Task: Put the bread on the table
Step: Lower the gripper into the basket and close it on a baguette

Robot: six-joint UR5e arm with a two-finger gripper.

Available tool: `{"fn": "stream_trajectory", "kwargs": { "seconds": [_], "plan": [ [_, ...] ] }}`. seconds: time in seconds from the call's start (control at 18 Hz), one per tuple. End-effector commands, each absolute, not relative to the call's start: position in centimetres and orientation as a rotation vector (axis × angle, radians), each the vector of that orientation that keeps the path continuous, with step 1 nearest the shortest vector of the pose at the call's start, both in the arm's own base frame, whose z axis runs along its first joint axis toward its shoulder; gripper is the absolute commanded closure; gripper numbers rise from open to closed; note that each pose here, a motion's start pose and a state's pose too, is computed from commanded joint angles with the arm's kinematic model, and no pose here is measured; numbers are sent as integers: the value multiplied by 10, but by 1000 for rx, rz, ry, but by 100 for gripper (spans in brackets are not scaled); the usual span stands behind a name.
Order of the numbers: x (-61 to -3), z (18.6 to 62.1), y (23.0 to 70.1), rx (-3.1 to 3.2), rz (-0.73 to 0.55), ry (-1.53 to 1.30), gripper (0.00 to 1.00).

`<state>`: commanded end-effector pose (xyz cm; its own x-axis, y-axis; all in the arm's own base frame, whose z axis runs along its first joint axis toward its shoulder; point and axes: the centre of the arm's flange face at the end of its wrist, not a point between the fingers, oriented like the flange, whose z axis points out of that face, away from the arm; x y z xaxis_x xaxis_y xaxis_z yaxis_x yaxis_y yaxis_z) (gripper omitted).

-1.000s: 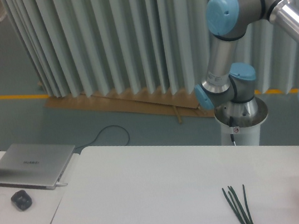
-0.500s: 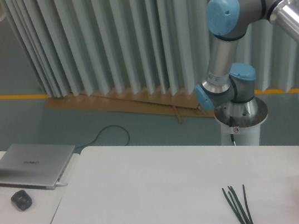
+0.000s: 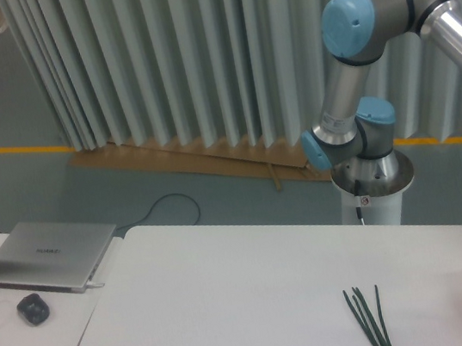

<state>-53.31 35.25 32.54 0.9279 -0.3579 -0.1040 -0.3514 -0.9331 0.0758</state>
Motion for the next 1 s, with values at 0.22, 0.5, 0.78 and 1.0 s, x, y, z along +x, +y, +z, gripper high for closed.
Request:
{"fn": "stream_trajectory", "kwargs": {
  "seconds": [0.22,0.5,0.78,1.0],
  "plan": [
    [-529,324,354,3027,-171,-560,0],
    [-524,323,357,3021,-173,-571,0],
    [-507,326,368,2987,-224,-367,0],
    [-504,327,363,2941,-241,-422,0]
  ]
}}
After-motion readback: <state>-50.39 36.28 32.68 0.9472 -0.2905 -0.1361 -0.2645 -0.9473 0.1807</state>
